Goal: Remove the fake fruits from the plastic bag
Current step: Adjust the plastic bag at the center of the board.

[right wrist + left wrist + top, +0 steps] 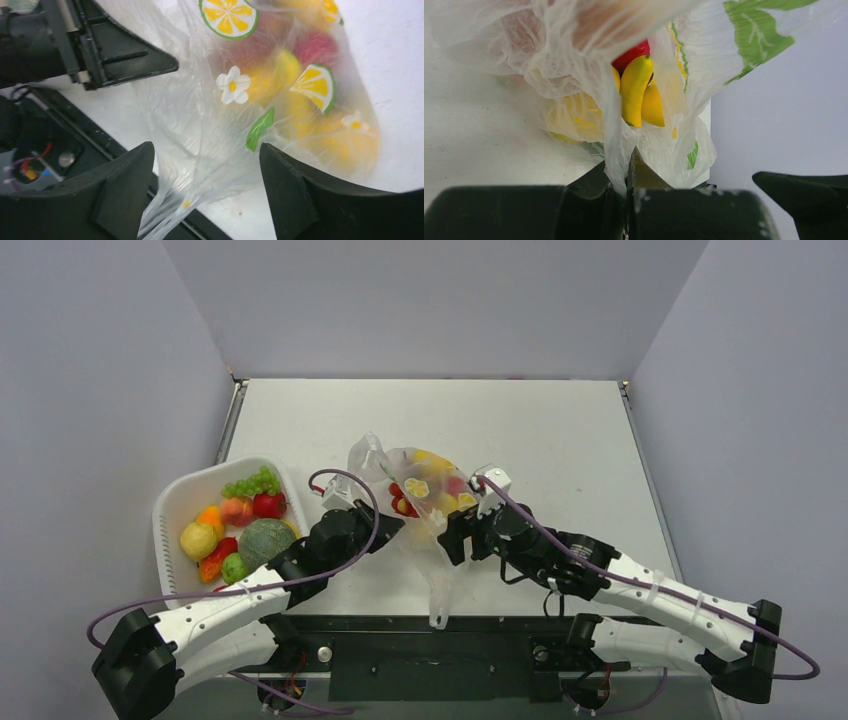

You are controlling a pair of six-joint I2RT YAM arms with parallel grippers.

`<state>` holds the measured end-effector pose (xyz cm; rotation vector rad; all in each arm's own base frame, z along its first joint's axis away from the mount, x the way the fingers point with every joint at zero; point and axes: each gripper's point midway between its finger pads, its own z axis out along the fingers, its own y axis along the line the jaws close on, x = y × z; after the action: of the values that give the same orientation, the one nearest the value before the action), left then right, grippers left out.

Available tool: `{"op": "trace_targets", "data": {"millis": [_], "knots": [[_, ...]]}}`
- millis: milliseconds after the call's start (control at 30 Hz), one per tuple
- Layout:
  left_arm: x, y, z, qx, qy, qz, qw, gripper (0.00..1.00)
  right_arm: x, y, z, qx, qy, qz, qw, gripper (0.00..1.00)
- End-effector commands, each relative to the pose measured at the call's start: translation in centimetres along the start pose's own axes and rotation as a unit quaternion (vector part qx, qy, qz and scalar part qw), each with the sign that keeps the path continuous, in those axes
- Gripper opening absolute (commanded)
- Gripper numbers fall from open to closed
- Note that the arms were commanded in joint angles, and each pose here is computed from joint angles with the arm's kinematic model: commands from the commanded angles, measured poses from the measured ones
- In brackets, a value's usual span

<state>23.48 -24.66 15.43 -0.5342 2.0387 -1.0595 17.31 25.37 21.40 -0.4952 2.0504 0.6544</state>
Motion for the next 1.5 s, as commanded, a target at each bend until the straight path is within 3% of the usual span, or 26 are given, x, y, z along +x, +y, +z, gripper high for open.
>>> {"op": "trace_targets", "data": {"millis": [0,200,367,633,733,867,967,1033,1267,1467], "knots": [[-0.5,-1.2,-0.5,0.025,-0.005,-0.011,1.000,0.00,-1.2,-1.4,1.8,0.049,0.018,-0.063,0.997,0.78],[-0.4,-1.0,-0.7,0.019,0.000,-0.009,1.000,0.00,-2.0,0.4,4.5,0.045,0.032,-0.083,0.995,0.81],[0.1,-0.5,-0.7,0.018,0.008,-0.011,1.000,0.00,-1.4,-1.3,6.8,0.115,0.043,-0.085,0.989,0.81],[0.2,-0.2,-1.1,0.012,0.013,-0.006,1.000,0.00,0.8,-4.5,9.5,0.204,0.071,-0.107,0.971,0.55],[-0.1,-0.2,-1.4,0.007,0.012,0.003,1.000,0.00,-0.4,-6.7,8.6,0.252,0.045,-0.092,0.962,0.52],[-0.1,0.7,-2.0,-0.012,0.014,0.015,1.000,0.00,-1.8,-9.6,7.6,0.273,0.025,-0.045,0.961,0.41],[-0.1,1.5,-2.3,-0.024,0.018,0.022,0.999,0.00,-2.8,-11.7,7.2,0.280,0.019,-0.014,0.960,0.13],[-0.2,1.6,-2.5,-0.027,0.019,0.021,0.999,0.00,-3.9,-12.5,6.9,0.282,0.010,0.000,0.959,0.03],[-1.8,-0.6,-2.4,0.009,0.024,0.006,1.000,0.00,-9.6,-13.7,5.2,0.280,-0.039,0.039,0.958,0.00],[-5.0,-5.4,-1.6,0.053,0.024,0.029,0.998,0.00,-16.1,-13.8,3.2,0.258,-0.088,0.063,0.960,0.00]]}}
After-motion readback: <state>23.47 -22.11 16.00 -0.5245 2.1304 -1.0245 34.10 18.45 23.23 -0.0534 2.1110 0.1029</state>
